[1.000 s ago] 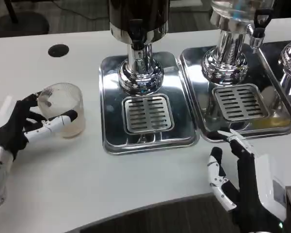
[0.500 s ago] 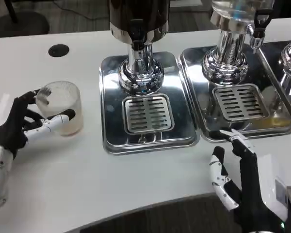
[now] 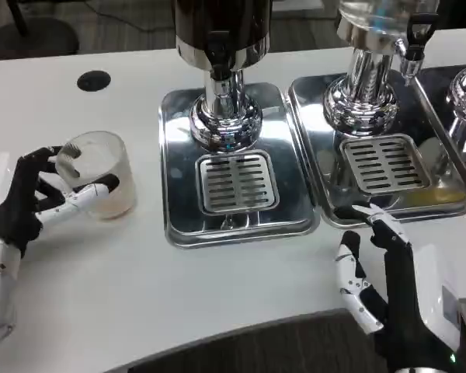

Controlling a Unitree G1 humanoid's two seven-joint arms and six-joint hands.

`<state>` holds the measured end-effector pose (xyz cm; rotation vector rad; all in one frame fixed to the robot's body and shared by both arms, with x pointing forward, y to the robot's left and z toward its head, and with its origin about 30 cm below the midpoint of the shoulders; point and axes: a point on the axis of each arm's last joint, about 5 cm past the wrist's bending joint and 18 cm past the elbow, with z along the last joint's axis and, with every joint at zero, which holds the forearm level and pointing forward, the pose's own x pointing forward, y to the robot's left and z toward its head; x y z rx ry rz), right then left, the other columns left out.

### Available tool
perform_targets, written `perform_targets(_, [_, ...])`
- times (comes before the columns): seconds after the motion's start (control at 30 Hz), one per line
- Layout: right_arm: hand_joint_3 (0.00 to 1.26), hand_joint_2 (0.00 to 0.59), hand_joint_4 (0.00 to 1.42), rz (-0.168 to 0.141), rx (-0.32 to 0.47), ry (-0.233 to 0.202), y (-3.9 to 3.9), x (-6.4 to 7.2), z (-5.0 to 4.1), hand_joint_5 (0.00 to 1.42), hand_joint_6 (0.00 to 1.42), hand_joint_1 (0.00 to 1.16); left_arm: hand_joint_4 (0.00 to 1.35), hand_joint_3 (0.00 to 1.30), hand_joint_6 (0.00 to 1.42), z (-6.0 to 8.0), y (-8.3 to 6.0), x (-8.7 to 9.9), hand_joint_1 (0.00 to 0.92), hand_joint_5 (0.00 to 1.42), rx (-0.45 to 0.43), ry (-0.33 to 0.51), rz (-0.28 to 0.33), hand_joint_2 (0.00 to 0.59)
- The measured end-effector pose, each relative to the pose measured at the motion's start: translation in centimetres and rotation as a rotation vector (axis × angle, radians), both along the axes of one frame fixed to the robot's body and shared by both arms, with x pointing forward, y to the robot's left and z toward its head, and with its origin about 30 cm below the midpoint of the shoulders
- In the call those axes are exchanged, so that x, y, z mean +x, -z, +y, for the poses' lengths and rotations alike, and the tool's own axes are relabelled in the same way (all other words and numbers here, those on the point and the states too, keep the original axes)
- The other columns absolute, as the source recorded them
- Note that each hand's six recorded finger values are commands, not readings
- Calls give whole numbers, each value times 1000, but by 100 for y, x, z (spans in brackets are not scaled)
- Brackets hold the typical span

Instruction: Grasp the cup under the faucet to collect the drink, then remove the cup.

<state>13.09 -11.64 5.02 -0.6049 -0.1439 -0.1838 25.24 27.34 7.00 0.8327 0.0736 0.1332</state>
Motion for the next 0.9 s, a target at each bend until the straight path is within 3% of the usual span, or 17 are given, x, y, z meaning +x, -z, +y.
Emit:
perform_targets(0.6, [411,536,247,-7,13,-2,-6,20,-2,250,342,378,565,489,1182,-8,12,-14,467,842,0,-12,-34,140])
perform_targets(0.9, [411,535,247,-5,16,-2,-3,11,1,250,342,372,570,500,1188,-197,-91,157,464,845,4,73,-78,141])
